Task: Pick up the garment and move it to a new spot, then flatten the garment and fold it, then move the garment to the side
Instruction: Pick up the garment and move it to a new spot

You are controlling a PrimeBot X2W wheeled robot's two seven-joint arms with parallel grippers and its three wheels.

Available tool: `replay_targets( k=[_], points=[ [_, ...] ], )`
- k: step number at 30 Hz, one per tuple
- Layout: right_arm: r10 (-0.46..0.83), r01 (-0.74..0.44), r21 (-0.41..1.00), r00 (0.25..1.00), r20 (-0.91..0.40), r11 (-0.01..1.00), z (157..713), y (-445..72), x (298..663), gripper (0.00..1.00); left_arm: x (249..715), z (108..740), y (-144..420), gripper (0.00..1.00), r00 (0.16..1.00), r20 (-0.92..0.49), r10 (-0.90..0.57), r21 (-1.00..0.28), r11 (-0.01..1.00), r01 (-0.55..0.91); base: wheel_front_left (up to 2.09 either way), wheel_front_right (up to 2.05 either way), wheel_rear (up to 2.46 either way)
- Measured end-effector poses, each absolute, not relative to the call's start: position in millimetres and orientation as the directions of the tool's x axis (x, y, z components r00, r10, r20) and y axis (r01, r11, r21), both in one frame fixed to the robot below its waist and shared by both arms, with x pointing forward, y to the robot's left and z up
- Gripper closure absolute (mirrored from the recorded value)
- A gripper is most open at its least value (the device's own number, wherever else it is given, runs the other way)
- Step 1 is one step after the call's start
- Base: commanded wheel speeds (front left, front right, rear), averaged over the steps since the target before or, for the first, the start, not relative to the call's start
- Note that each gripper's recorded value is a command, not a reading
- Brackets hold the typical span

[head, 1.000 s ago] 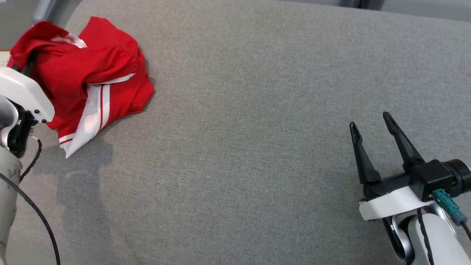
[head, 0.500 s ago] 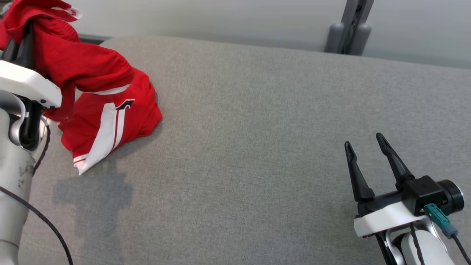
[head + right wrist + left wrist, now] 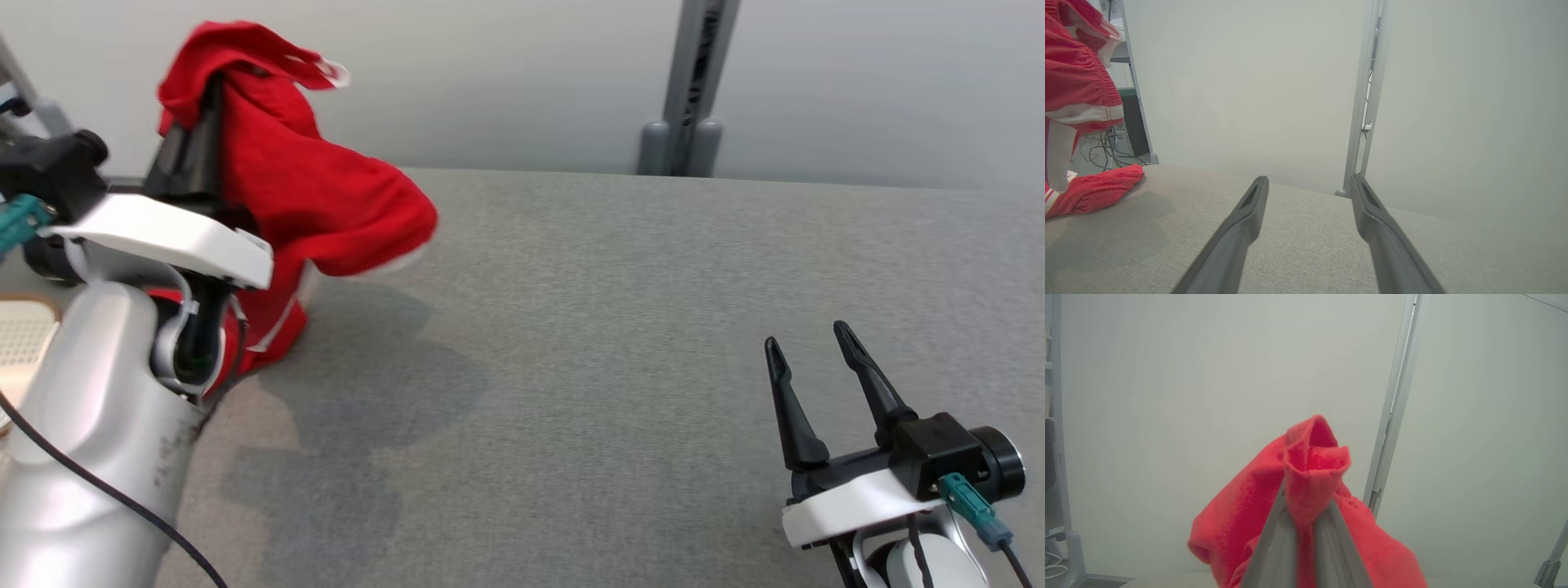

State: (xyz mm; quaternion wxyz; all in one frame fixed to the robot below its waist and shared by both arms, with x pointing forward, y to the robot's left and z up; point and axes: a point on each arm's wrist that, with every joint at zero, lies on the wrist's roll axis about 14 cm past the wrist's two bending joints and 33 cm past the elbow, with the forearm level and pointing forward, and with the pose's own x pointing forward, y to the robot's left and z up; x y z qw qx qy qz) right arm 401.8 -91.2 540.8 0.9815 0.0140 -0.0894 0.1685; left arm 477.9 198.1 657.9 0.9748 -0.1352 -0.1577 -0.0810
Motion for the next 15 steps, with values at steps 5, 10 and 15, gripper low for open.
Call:
replay_targets(
  k=[5, 10, 15],
  points=[
    [0.260, -0.264, -0.003, 0.948, 0.184, 0.964, 542.5, -116.0, 391.0, 0.00, 471.8, 658.7, 144.7, 1.00, 0.917, 0.338, -0.214, -0.267, 0.912, 0.311, 0.00, 0.00, 0.00],
    [0.160, -0.161, -0.008, 0.967, 0.198, 0.987, 547.6, -151.8, 381.7, 0.00, 465.6, 644.5, 79.1, 1.00, 0.890, 0.309, -0.335, -0.319, 0.845, 0.429, 0.00, 0.00, 0.00],
    [0.080, -0.080, -0.012, 0.978, 0.193, 0.997, 546.2, -179.8, 372.7, 0.00, 463.0, 622.7, 27.5, 1.00, 0.866, 0.263, -0.425, -0.372, 0.784, 0.497, 0.00, 0.00, 0.00]
  ],
)
